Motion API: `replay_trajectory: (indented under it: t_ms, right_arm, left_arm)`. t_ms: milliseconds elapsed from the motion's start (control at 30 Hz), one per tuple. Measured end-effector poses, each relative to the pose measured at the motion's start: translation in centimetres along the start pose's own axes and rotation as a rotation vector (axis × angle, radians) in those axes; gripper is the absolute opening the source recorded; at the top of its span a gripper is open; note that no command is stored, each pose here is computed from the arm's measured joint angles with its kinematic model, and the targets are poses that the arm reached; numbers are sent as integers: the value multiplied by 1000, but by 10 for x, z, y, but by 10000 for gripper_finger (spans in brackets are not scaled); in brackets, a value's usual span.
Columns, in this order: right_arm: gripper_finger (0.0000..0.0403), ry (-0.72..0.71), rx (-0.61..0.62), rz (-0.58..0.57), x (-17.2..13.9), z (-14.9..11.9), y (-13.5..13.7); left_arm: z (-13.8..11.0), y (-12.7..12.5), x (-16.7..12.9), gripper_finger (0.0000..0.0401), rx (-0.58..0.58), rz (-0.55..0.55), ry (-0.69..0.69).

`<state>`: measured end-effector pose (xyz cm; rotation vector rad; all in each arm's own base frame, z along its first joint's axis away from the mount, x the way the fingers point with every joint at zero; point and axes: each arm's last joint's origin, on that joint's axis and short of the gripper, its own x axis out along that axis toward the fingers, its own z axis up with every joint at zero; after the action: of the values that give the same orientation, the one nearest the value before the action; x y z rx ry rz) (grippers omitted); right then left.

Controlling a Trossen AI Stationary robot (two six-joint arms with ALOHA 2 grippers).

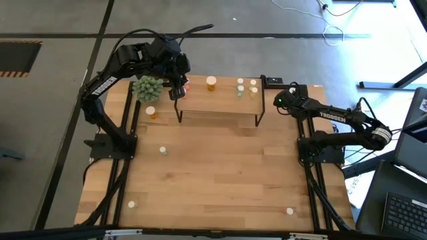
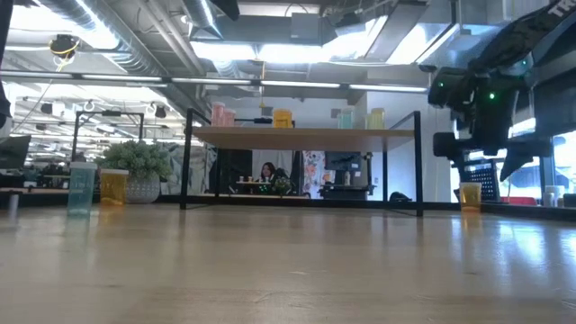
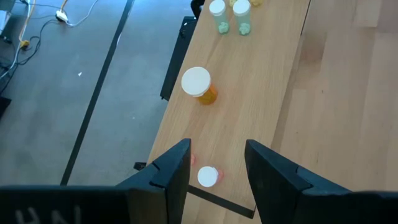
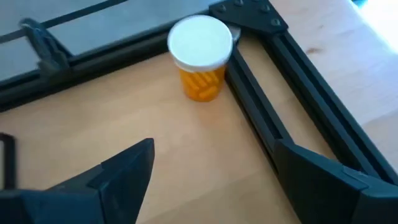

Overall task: Pick and place medicine bottles onto shelf by color
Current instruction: Put the right orange medicine bottle on the shelf, aligned with the other orange medicine bottle

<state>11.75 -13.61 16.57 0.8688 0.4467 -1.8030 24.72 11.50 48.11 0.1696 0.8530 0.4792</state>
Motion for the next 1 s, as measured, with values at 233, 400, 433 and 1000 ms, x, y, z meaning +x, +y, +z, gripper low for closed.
replay_trajectory:
  t_ms: [233, 400, 433, 1000]
  right_arm:
    - [330, -48, 91, 48, 15, -3, -3]
    - [330, -79, 98, 67, 19, 1, -3]
    - [330, -80, 98, 58, 20, 2, -4]
    - [330, -36, 43, -70, 44, -3, -8]
  left_arm:
    - [0, 0, 0, 147, 0, 0, 0]
    - [0, 0, 0, 147, 0, 0, 0]
    - [0, 0, 0, 147, 0, 0, 0]
    - [0, 0, 0, 147, 0, 0, 0]
